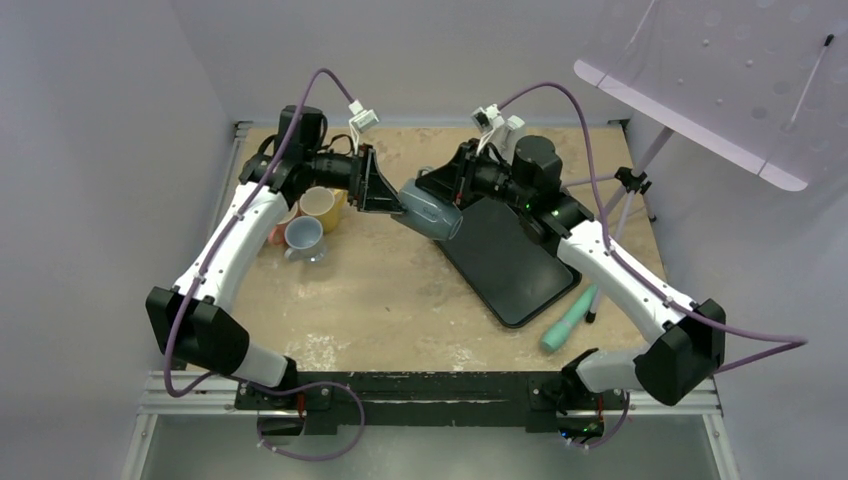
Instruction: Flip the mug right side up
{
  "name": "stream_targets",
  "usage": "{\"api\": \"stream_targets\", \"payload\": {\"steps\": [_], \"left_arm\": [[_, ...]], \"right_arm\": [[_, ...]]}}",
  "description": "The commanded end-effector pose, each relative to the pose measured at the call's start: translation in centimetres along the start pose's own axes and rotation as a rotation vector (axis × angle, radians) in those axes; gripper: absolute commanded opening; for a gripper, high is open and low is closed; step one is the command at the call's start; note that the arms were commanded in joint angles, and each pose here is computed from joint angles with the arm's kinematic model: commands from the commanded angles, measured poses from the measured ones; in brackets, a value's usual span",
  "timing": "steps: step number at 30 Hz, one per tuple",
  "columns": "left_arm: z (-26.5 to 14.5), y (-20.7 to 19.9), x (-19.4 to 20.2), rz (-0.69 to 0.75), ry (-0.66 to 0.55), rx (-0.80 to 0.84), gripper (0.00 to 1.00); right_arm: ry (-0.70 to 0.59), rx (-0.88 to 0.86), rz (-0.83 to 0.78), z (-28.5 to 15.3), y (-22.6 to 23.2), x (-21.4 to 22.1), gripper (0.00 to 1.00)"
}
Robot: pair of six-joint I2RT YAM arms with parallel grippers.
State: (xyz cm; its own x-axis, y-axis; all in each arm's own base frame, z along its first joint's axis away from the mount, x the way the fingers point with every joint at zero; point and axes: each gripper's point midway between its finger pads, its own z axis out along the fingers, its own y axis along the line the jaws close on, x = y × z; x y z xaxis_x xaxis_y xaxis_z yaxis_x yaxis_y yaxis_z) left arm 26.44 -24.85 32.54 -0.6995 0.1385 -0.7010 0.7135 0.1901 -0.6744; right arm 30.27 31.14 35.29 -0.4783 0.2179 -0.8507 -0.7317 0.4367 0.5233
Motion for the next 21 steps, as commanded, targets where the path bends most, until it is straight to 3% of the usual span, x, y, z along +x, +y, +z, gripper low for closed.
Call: {"api": "stream_targets", "payload": {"steps": [1,7,9,11,16,17,19,20,21], "left_arm": [[-0.2,-3.2,-0.1,0.042,-0.006,0.104,0.62],[-0.2,-4.9,1.3,0.016,0.011,0.180,0.43],[-0.2,-5.0,1.6,0.022,0.008,0.180,0.27],[-0.3,-4.9,1.6,0.036,0.004,0.164,0.01],[-0.4,-2.3,1.5,0.060,0.012,-0.004,0.00],[-0.5,-1.1,1.5,0.076,0.024,-0.076,0.00],[-1.2,1.8,1.6,0.117,0.066,-0.239,0.00],[-1.7,3.2,1.7,0.144,0.097,-0.314,0.00],[-2.1,4.5,1.8,0.165,0.127,-0.372,0.00]], "right_arm": [[-0.161,-0.170,-0.050,-0.2,5.3,-5.5,0.00],[-0.194,-0.208,-0.043,0.5,6.0,-6.5,0.00],[-0.191,-0.216,-0.039,0.6,6.1,-6.3,0.00],[-0.182,-0.202,-0.037,0.9,5.7,-6.0,0.00],[-0.138,-0.153,-0.040,1.1,4.3,-4.5,0.02],[-0.131,-0.131,-0.042,1.1,3.8,-4.3,0.21],[-0.108,-0.078,-0.048,0.9,2.9,-3.7,0.69],[-0.106,-0.038,-0.045,0.8,2.2,-3.6,0.84],[-0.107,0.002,-0.047,0.6,1.6,-3.5,0.87]]}}
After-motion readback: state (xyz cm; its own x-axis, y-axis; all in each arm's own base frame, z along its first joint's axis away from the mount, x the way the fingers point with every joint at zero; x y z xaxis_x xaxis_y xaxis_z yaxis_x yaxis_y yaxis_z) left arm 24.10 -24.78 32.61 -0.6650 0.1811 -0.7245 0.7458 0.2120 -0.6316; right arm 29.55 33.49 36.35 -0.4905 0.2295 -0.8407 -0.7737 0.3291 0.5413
